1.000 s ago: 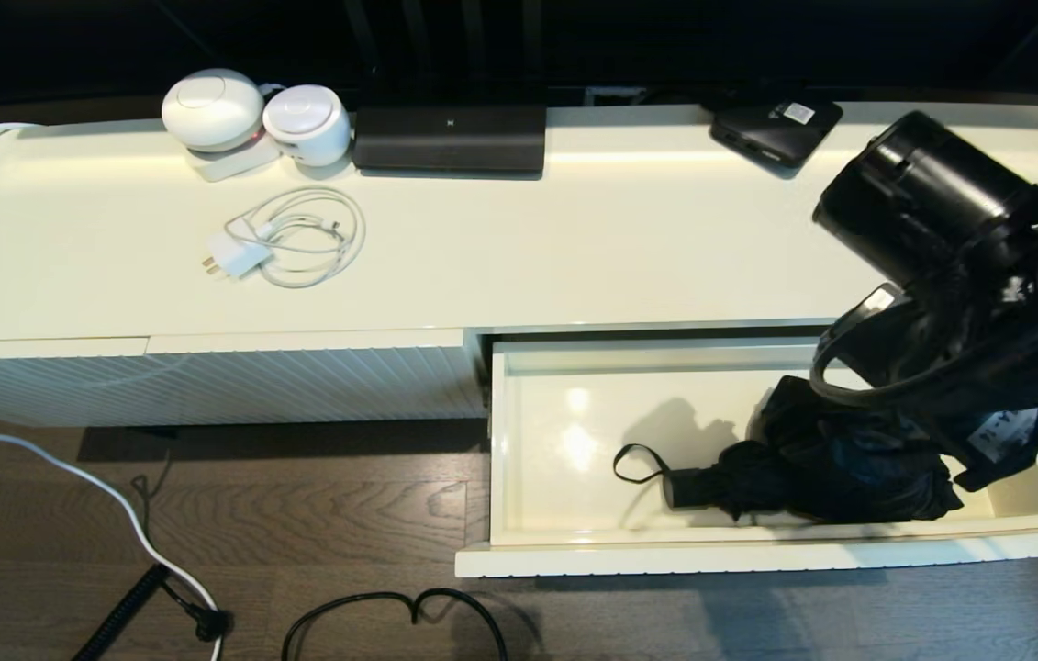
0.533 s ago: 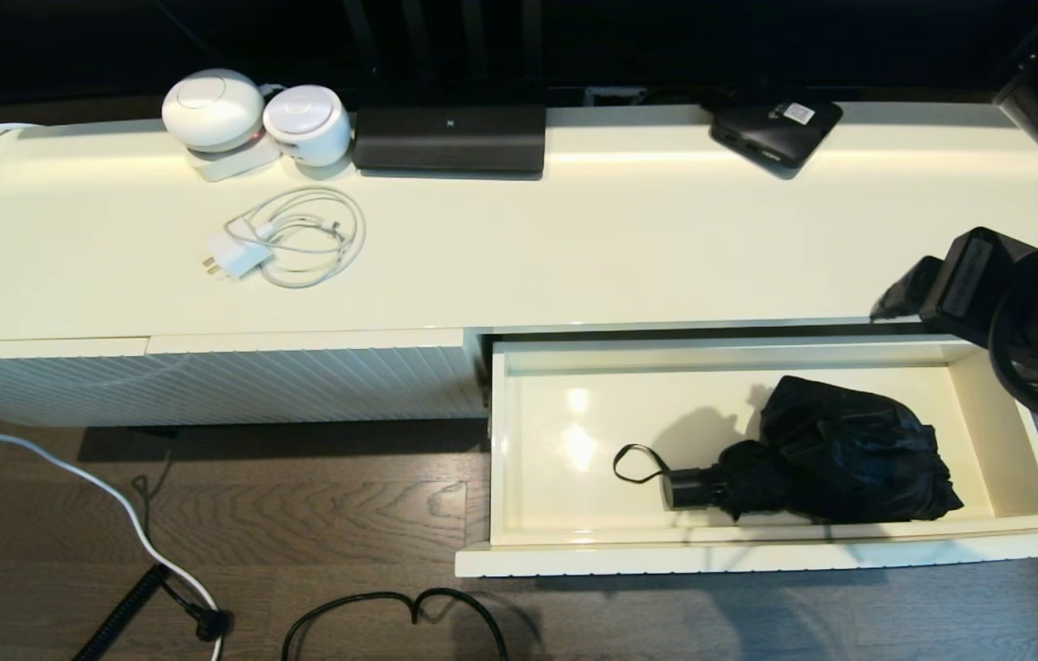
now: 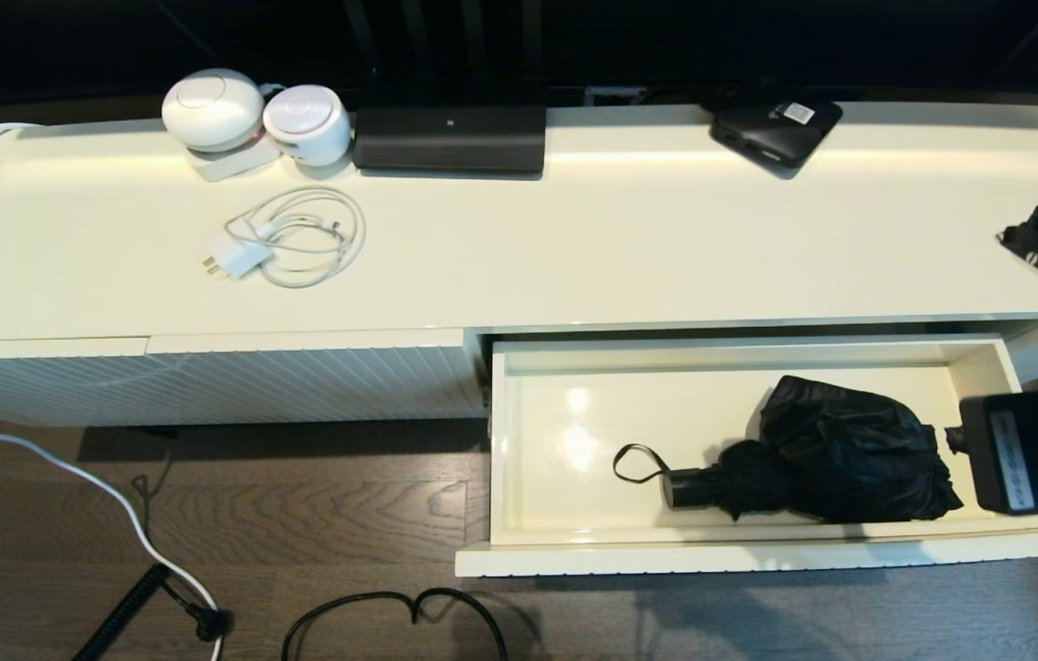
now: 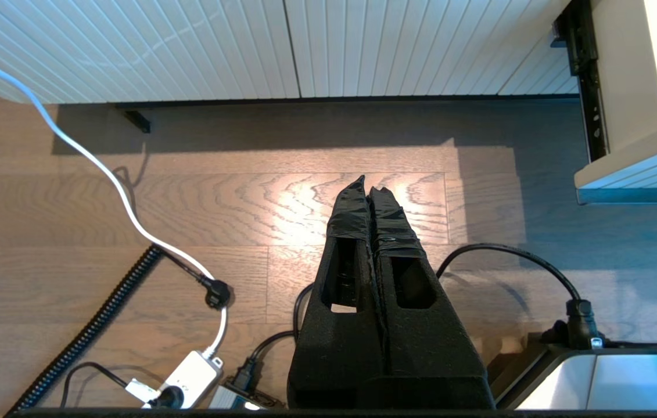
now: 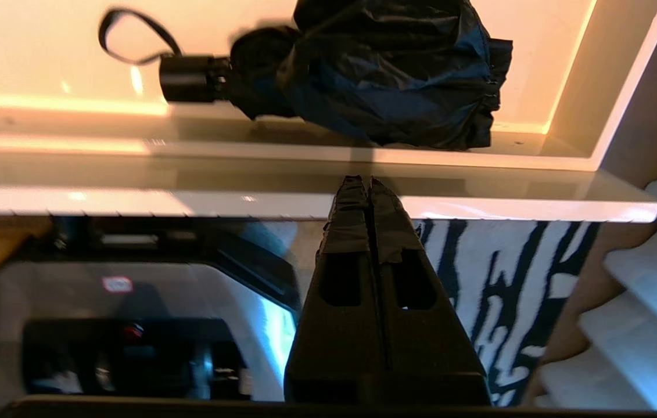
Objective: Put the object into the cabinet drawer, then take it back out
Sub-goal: Close the drawer
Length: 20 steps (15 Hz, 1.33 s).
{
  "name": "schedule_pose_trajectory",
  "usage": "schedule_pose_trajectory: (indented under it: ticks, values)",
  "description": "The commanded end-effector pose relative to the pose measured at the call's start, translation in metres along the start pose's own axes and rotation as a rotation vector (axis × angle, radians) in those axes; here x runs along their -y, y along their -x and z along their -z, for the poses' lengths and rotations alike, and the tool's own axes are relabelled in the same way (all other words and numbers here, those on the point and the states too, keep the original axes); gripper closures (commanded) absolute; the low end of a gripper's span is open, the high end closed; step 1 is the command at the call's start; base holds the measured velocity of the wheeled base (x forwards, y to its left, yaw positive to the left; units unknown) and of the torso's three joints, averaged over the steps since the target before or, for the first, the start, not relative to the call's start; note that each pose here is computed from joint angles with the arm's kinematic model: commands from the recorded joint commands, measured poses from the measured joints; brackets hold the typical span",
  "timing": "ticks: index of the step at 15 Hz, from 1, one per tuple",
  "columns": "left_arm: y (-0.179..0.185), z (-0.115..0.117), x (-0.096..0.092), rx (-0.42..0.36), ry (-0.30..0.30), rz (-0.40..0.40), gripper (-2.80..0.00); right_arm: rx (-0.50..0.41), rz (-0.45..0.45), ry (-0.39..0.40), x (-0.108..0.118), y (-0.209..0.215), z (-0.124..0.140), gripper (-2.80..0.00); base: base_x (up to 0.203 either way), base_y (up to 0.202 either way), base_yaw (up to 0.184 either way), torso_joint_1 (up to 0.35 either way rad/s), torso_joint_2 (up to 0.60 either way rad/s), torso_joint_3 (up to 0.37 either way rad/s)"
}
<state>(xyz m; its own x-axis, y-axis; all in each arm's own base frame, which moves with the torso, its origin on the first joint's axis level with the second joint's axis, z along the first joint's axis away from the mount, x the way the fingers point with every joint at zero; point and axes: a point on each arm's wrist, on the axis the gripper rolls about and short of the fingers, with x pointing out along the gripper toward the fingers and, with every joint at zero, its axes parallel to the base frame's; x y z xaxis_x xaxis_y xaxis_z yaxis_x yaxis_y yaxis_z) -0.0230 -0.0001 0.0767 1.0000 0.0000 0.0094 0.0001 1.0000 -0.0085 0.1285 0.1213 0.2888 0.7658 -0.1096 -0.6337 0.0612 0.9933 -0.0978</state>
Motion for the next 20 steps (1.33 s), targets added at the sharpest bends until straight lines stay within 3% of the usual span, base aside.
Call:
schedule_pose_trajectory:
  ticks: [1,7,10,12,15,20]
  values:
    - [0.000,0.000,0.000,0.003,0.001,0.000,0.00,0.002,-0.020,0.083,0.015,0.008,0.014,0.00,0.000,0.000,0.000,0.000,0.00,0.000]
    - [0.000,0.000,0.000,0.003,-0.001,0.000,0.00,0.085,-0.066,0.698,0.052,0.017,0.050,0.00,0.000,0.000,0.000,0.000,0.00,0.000]
    - [0.000,0.000,0.000,0.003,0.001,0.000,0.00,0.183,-0.179,1.007,0.062,0.015,0.071,0.00,0.000,0.000,0.000,0.000,0.00,0.000]
    - [0.000,0.000,0.000,0.001,-0.001,0.000,0.00,0.275,-0.315,1.173,0.062,0.012,0.081,0.00,0.000,0.000,0.000,0.000,0.00,0.000]
    - [0.000,0.000,0.000,0.003,0.001,0.000,0.00,0.322,-0.446,1.243,0.050,-0.002,0.093,0.00,0.000,0.000,0.000,0.000,0.00,0.000]
    - [0.000,0.000,0.000,0.003,0.000,0.000,0.00,0.335,-0.462,1.395,0.023,-0.035,0.105,0.00,0.000,0.000,0.000,0.000,0.00,0.000]
